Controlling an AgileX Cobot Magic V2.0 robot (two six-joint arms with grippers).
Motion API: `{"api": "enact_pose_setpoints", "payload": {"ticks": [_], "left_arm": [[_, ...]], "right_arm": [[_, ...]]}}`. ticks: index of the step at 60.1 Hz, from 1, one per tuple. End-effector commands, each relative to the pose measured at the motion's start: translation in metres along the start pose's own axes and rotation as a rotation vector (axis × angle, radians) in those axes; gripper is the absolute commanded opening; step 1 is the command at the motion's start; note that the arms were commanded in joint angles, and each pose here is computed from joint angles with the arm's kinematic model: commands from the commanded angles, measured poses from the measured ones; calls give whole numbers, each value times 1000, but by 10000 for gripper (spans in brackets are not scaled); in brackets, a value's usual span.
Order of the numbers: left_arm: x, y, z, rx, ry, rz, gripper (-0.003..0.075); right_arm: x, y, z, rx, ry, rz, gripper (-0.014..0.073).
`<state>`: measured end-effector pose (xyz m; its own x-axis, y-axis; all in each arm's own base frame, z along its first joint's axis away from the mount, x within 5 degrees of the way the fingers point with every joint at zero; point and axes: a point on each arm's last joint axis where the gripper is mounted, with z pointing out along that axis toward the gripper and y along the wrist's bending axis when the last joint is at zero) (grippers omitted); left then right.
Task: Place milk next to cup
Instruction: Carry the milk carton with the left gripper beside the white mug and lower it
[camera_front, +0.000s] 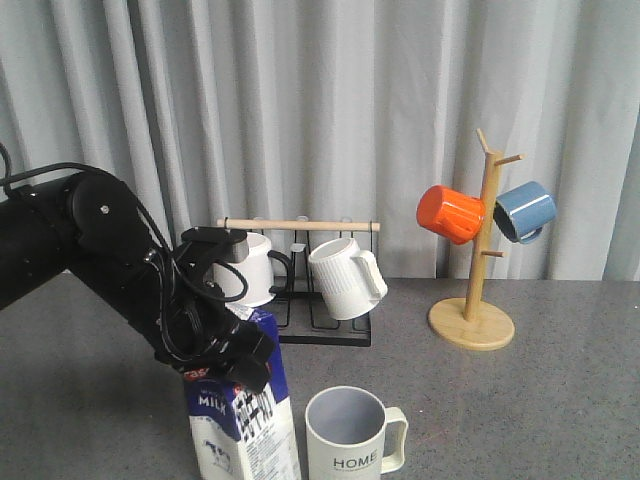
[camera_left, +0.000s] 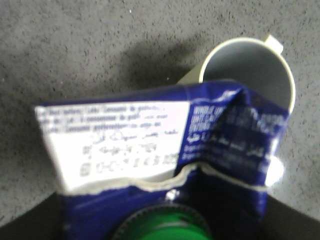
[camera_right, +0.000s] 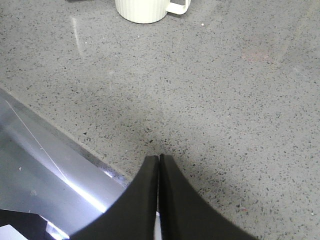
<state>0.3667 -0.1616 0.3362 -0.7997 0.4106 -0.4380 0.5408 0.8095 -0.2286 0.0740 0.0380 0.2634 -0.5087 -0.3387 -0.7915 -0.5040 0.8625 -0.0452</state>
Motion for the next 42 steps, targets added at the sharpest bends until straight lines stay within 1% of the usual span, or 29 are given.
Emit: {"api": "enact_pose_setpoints", "payload": {"ticks": [1, 11, 17, 18, 24, 30, 37, 42], "left_arm": [[-3, -14, -29, 19, -69, 15, 50], [0, -15, -29, 32, -46, 12, 164], [-1, -15, -29, 39, -48, 10, 279], [-1, -16, -29, 42, -48, 9, 287], [-1, -18, -29, 72, -55, -1, 408], [-2, -21, -30, 99, -61, -11, 502], [-2, -24, -32, 122, -69, -37, 568], [-2, -25, -36, 121, -78, -35, 583]], "right_arm": [[-12, -2, -4, 18, -76, -2, -5], [-12, -2, -4, 18, -76, -2, -5], [-11, -2, -4, 17, -75, -1, -5], [-11, -2, -4, 17, -75, -1, -5], [-11, -2, -4, 17, -75, -1, -5], [-11, -2, -4, 17, -75, -1, -5], [-11, -2, -4, 17, -75, -1, -5], [-11, -2, -4, 17, -75, -1, -5]]}}
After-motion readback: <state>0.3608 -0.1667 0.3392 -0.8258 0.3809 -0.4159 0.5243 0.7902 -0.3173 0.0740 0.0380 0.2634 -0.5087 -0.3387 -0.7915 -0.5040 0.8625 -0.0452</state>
